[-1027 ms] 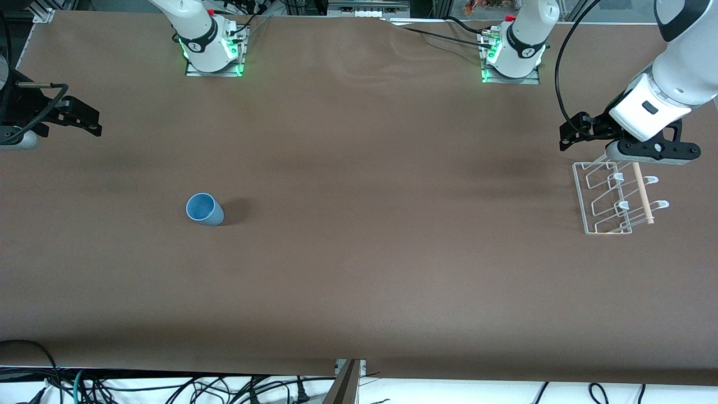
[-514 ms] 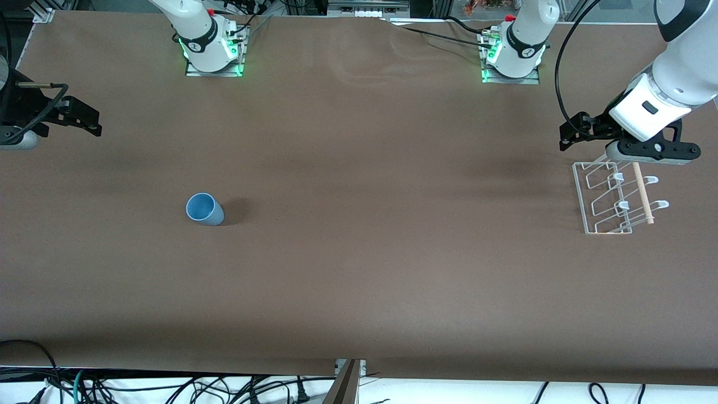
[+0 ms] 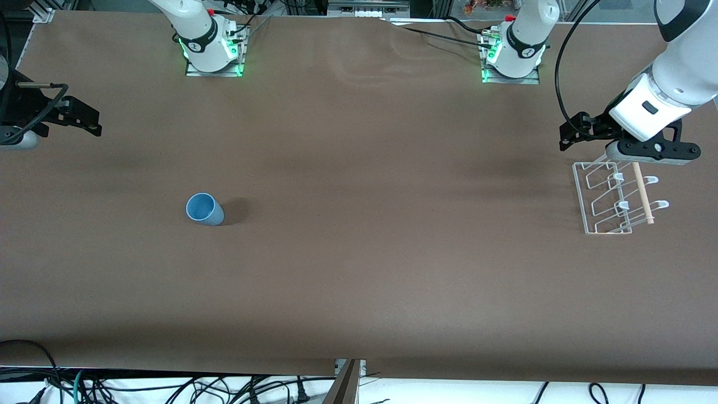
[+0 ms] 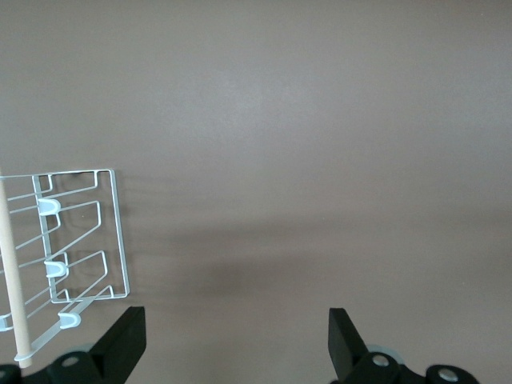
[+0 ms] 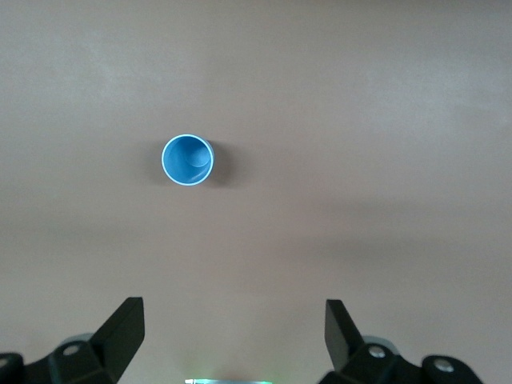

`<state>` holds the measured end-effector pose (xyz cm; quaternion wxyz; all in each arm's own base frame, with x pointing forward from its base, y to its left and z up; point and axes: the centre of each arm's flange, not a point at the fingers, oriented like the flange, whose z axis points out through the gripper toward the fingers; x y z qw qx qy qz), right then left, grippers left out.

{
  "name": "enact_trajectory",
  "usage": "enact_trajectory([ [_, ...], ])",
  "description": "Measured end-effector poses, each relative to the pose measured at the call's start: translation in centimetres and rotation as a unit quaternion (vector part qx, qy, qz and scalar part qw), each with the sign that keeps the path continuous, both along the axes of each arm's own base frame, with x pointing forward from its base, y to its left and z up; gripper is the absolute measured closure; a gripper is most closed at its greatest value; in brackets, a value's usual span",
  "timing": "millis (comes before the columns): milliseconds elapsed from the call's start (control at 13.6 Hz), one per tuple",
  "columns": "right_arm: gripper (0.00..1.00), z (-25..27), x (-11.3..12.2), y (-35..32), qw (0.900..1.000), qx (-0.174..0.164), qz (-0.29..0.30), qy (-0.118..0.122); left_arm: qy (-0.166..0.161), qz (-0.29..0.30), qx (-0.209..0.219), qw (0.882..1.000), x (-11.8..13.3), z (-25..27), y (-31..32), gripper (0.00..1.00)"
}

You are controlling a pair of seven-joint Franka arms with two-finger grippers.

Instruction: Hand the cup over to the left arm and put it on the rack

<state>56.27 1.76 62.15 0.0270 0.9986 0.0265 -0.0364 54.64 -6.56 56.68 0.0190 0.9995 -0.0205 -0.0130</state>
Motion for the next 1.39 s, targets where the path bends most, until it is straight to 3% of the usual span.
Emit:
enact_trajectory([
  [367, 0.00, -0.7, 0.4, 0.0, 1.000, 0.000, -0.001, 0.006, 0.000, 0.000, 0.000, 1.000, 0.0, 0.0, 0.0, 0.00],
  [660, 0.00, -4.1, 2.2, -0.4, 1.000, -0.002, -0.004, 0.027, 0.000, 0.000, 0.000, 1.000, 0.0, 0.0, 0.0, 0.00],
  [807, 0.00, -5.9, 3.4, -0.2, 1.000, -0.003, -0.002, 0.025, 0.000, 0.000, 0.000, 1.000, 0.0, 0.0, 0.0, 0.00],
  [1100, 0.00, -10.9, 5.6, 0.6, 0.999, -0.004, 0.005, 0.050, 0.000, 0.000, 0.000, 1.000, 0.0, 0.0, 0.0, 0.00],
  [1394, 0.00, -18.1, 7.9, 1.1, 0.998, -0.005, 0.010, 0.059, 0.000, 0.000, 0.000, 1.000, 0.0, 0.0, 0.0, 0.00],
])
